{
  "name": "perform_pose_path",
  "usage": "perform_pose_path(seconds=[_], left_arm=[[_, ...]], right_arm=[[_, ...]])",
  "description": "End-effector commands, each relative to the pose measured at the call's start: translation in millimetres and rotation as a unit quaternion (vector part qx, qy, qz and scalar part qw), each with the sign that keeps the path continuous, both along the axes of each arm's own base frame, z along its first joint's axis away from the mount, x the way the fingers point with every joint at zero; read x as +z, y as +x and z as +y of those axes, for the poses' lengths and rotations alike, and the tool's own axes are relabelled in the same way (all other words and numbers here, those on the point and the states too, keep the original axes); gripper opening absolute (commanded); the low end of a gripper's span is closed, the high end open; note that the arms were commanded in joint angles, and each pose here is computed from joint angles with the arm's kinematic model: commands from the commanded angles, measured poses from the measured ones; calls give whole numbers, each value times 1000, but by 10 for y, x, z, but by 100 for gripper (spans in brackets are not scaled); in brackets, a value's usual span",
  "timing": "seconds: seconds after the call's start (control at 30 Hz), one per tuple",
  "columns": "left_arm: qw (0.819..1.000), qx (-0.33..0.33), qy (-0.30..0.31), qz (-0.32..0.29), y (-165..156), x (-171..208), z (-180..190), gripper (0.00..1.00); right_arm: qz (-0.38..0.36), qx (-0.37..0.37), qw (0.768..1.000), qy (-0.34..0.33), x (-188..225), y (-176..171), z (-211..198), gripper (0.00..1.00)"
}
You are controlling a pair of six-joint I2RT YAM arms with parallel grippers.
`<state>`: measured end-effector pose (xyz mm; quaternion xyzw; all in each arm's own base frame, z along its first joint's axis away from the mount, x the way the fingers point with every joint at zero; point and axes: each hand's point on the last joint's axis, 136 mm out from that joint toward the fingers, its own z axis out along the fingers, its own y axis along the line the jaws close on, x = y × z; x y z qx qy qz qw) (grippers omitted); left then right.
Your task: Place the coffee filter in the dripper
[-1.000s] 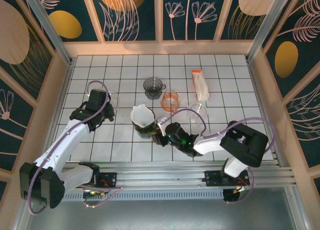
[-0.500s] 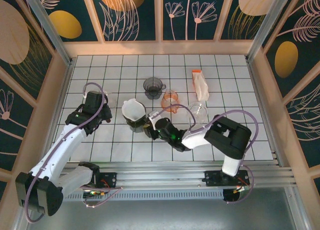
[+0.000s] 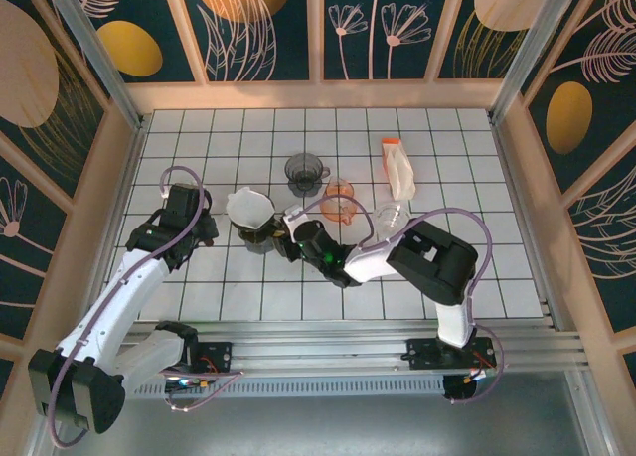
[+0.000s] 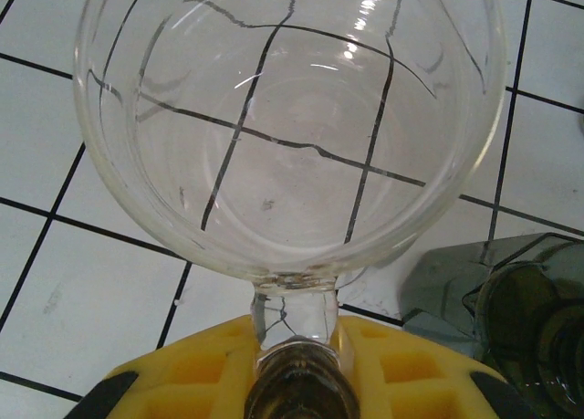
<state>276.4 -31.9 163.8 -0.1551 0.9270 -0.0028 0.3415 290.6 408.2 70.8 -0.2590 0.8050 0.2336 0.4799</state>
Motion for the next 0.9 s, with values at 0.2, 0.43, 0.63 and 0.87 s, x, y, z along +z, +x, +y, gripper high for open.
perform_pose_path(seconds=[0.2, 0.43, 0.63, 0.87], left_arm=[[999, 10, 13, -39, 89, 291, 73, 0], [999, 9, 10, -40, 85, 296, 68, 0], [999, 9, 8, -39, 77, 306, 62, 0], [999, 8, 6, -39, 69, 313, 57, 0]], right_arm=[[-9, -33, 999, 7, 27, 160, 21, 44], [-20, -60, 998, 9, 41, 230, -35, 42], [-28, -82, 996, 11, 63, 316, -43, 42], [-34, -106, 994, 15, 62, 427, -20, 42]])
